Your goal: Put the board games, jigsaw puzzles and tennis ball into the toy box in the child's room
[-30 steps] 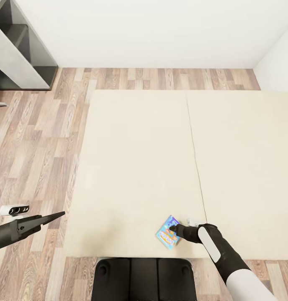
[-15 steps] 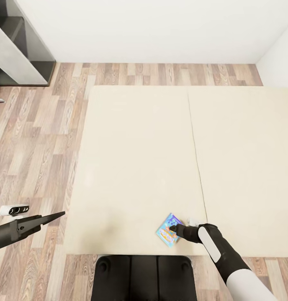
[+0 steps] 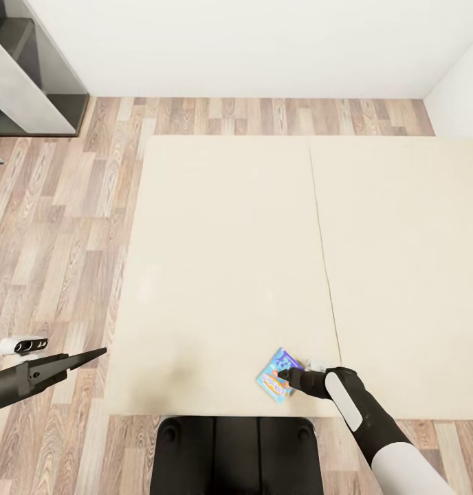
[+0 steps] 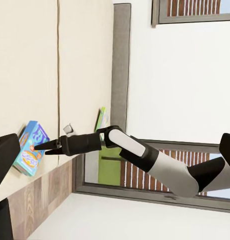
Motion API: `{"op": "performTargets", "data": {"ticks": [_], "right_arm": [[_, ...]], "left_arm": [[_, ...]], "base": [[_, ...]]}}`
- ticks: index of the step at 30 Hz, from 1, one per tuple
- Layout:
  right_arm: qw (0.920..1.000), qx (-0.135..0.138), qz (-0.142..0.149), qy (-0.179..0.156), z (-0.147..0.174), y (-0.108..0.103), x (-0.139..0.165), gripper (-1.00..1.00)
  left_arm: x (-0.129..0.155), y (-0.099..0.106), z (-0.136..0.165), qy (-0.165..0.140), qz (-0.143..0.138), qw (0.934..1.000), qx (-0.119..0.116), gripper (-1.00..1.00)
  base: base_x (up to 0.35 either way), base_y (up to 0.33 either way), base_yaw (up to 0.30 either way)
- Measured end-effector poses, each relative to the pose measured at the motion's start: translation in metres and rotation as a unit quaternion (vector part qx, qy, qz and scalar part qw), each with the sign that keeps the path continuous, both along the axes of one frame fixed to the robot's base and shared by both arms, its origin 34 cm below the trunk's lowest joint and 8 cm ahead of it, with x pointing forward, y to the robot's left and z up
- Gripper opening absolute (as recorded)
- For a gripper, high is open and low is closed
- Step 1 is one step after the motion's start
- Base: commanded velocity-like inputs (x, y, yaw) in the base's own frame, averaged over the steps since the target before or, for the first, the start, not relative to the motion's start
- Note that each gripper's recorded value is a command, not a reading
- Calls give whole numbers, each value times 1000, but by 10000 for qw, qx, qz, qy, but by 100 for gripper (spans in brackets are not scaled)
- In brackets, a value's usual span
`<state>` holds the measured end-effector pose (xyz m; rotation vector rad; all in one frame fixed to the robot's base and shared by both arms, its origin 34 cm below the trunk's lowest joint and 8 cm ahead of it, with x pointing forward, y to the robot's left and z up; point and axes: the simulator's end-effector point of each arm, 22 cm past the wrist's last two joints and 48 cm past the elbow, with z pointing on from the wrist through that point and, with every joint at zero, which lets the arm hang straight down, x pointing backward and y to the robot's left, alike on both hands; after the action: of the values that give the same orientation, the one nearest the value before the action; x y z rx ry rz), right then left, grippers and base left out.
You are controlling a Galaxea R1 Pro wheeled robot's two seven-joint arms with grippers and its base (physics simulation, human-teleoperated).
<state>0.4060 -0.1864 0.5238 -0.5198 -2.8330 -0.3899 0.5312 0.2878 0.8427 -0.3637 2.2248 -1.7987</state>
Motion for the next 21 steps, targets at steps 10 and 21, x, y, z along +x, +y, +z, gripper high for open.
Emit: {"op": "performTargets", "data": {"ticks": [10,21], "right_arm": [[10000,54,-19,-39,1,3,3,100],[9997,190,-69,-98,2,10,6,100]], "left_arm": [[-1,0,0,11,-3,10000,4,100],[-1,0,-1,12,-1,10000,1,100]], "base": [[0,0,0],[0,0,0]]}}
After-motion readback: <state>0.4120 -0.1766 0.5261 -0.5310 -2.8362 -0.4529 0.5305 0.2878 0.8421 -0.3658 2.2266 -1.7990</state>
